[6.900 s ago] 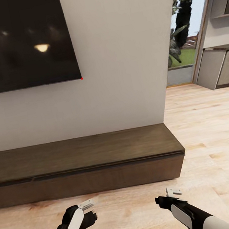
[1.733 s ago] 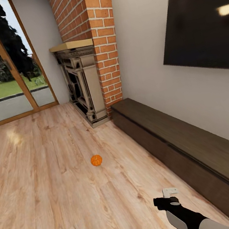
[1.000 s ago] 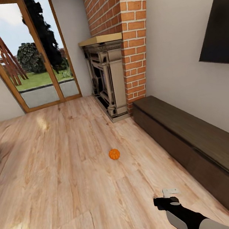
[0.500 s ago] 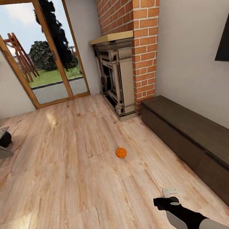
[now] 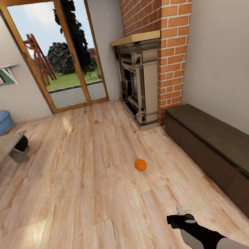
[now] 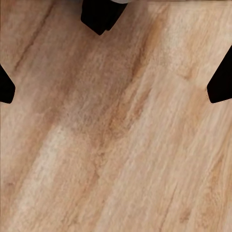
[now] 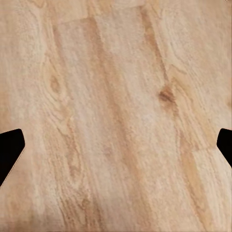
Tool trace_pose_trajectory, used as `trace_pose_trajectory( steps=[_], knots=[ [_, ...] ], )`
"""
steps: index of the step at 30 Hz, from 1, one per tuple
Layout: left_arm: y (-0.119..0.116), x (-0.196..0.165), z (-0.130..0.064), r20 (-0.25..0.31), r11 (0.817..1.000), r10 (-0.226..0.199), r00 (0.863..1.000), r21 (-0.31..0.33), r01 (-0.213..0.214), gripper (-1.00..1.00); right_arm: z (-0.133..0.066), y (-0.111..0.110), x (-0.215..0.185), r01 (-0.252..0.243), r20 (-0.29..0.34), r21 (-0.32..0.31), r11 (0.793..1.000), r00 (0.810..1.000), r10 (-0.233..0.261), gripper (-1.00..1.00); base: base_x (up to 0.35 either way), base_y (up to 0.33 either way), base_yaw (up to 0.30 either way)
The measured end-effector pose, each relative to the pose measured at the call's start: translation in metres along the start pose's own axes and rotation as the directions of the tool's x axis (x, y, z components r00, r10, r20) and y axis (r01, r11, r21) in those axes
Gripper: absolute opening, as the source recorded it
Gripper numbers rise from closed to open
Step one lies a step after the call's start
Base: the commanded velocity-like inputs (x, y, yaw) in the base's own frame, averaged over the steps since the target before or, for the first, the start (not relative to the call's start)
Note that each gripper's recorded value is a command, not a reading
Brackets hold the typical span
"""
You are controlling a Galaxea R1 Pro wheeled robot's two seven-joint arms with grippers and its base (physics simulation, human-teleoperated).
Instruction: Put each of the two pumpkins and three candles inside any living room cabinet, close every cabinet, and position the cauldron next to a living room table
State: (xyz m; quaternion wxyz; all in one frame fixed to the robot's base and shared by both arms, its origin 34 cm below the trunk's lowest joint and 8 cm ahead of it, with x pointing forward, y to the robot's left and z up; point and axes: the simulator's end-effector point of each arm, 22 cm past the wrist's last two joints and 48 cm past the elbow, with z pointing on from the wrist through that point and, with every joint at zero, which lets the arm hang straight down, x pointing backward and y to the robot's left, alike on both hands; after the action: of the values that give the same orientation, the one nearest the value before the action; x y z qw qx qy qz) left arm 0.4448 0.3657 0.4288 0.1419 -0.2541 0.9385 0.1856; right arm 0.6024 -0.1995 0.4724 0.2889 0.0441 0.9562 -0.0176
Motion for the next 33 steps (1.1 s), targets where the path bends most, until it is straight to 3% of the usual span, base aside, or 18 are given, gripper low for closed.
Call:
trace_pose_trajectory(
  steps=[9,18,27,33],
  knots=[
    [0.0,0.0,-0.0001,0.0,1.0,0.0,1.0,0.0,0.0,1.0,-0.0004,0.0017,0.0001,-0.001,0.0,-0.002,1.0,1.0,0.001,1.0,0.04,0.0,0.023],
    [0.0007,-0.0004,-0.0001,0.001,1.0,0.0,1.0,-0.001,0.0,1.0,-0.0009,0.0035,0.0001,-0.001,0.0,-0.005,1.0,1.0,0.001,1.0,0.297,0.018,0.007],
    [0.0006,-0.0003,-0.0002,0.001,1.0,0.0,1.0,0.0,0.0,1.0,-0.001,0.0048,0.0001,-0.001,0.0,-0.006,1.0,1.0,0.001,1.0,0.324,0.073,0.241],
    [0.0,0.0,0.0,0.0,1.0,0.0,1.0,0.0,0.0,1.0,-0.0009,0.0059,0.0008,0.009,0.0,-0.008,1.0,1.0,-0.009,1.0,0.092,0.007,0.106]
  ],
)
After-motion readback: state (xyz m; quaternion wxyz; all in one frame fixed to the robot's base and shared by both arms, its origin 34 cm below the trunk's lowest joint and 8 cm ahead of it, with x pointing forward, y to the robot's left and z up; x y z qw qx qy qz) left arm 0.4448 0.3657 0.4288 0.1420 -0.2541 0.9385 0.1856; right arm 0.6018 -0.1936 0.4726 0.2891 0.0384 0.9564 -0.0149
